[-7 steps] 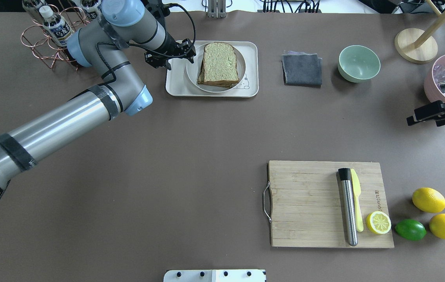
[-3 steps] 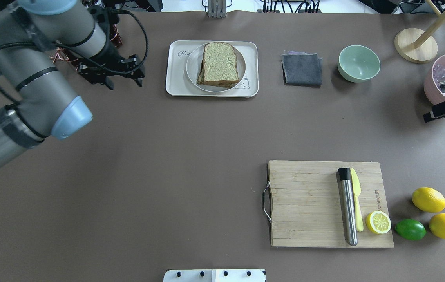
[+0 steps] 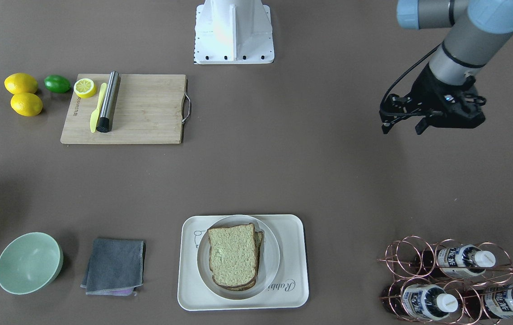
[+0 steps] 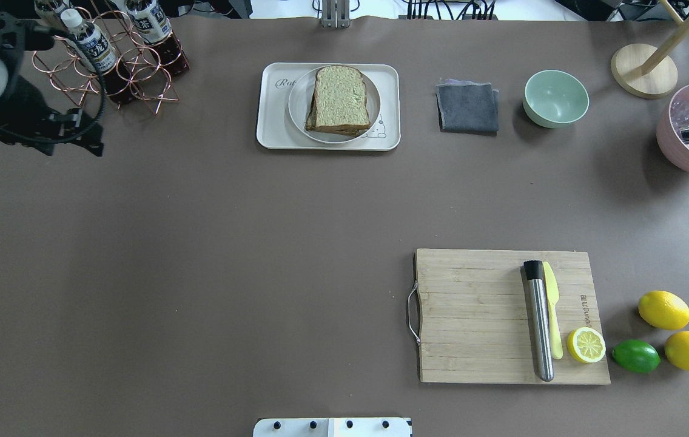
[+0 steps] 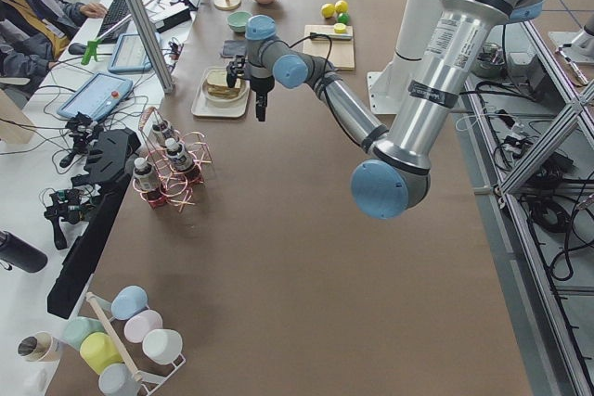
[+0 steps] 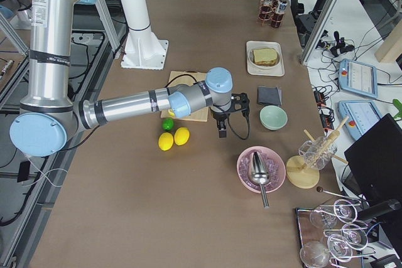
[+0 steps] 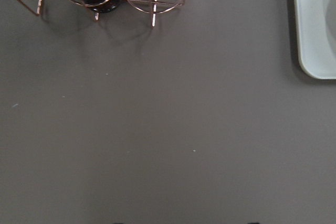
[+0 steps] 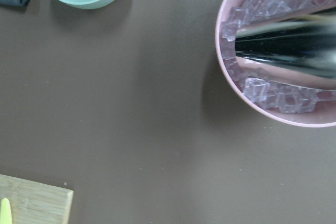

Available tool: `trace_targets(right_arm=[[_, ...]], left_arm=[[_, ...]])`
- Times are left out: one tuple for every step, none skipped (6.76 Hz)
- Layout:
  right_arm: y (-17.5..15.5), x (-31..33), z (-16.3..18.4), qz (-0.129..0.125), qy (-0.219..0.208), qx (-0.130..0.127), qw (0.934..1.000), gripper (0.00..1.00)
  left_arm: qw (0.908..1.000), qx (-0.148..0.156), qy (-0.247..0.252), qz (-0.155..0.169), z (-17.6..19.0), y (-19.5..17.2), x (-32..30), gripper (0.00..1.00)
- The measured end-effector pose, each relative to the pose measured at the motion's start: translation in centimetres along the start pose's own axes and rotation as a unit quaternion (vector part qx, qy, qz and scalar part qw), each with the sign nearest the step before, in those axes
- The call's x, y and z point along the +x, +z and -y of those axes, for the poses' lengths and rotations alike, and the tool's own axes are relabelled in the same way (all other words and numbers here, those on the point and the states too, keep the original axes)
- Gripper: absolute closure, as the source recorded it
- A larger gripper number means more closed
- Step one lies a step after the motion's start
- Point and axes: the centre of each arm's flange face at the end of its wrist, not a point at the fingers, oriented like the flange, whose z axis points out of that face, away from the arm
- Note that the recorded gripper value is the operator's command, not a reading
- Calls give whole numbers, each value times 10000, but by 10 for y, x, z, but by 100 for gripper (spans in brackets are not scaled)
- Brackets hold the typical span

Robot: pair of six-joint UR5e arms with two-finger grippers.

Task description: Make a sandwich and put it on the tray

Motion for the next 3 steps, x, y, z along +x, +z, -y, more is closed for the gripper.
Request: trace_targets(right_arm=[[-11, 23, -5, -107, -103, -94, 9998, 0], [-17, 37, -9, -160, -158, -160, 9996, 0], [-18, 44, -12, -179, -167, -194, 9995, 0]], left_arm=[[9991, 37, 346, 225, -11, -13, -65, 6], [9965, 10, 700, 464, -25, -25, -134, 4], [9934, -34, 941, 647, -39, -36, -195, 4]])
